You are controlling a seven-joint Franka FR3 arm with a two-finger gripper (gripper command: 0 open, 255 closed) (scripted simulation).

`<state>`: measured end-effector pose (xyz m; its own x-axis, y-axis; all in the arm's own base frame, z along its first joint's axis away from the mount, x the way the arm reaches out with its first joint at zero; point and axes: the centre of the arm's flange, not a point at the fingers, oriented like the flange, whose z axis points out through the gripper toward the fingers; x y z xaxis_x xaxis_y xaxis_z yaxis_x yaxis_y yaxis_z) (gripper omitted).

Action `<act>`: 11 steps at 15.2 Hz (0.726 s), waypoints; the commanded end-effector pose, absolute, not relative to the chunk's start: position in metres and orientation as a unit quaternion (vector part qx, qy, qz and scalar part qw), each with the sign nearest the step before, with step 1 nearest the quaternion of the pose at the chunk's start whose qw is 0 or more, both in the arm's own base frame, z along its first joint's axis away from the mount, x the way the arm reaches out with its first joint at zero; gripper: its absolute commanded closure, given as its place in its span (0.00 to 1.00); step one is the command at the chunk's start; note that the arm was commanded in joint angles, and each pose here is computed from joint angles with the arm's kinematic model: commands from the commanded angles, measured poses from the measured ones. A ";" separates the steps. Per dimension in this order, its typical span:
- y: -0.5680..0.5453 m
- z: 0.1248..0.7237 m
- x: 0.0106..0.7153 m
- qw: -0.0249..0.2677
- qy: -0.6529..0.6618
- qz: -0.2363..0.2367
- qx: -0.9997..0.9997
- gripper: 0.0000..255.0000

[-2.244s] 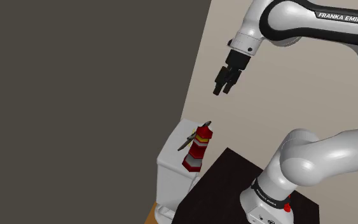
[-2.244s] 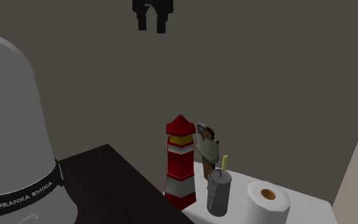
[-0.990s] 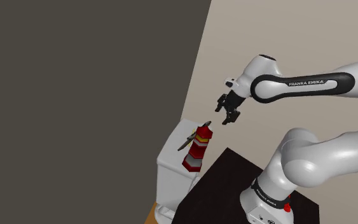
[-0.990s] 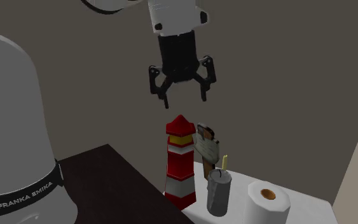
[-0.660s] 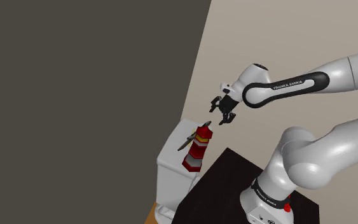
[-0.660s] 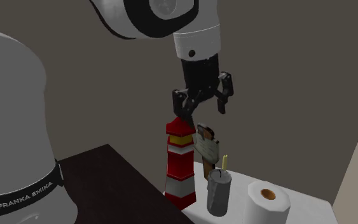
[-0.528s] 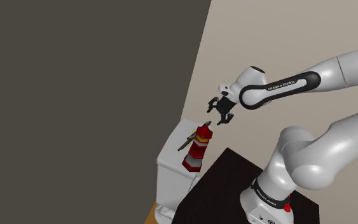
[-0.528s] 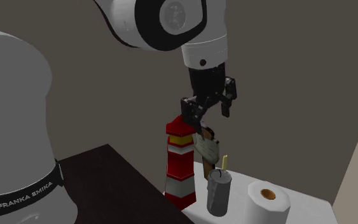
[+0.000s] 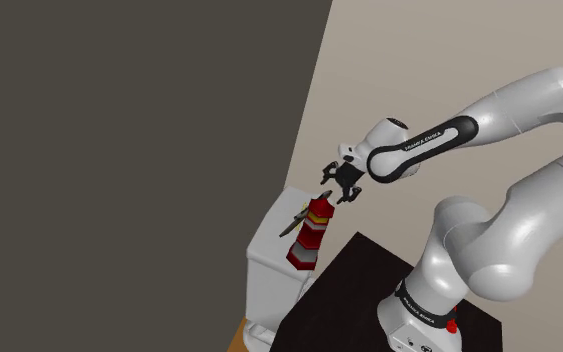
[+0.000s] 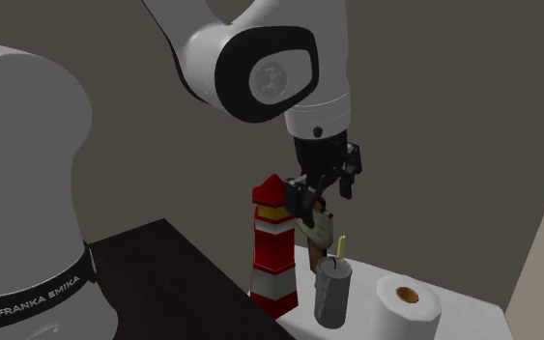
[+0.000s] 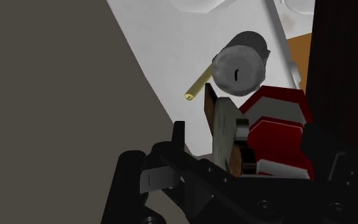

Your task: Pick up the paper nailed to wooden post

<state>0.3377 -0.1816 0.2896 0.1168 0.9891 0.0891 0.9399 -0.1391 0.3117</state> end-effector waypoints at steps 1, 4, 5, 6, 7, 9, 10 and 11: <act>-0.182 0.285 0.338 0.090 0.650 0.138 0.742 0.00; -0.181 0.285 0.338 0.090 0.650 0.138 0.742 1.00; -0.181 0.285 0.338 0.090 0.650 0.138 0.742 1.00; -0.181 0.285 0.338 0.090 0.650 0.138 0.742 1.00; -0.181 0.285 0.338 0.090 0.650 0.138 0.742 1.00; -0.181 0.285 0.338 0.090 0.650 0.138 0.742 1.00; -0.181 0.285 0.338 0.090 0.650 0.138 0.742 1.00; -0.182 0.285 0.338 0.090 0.650 0.138 0.742 1.00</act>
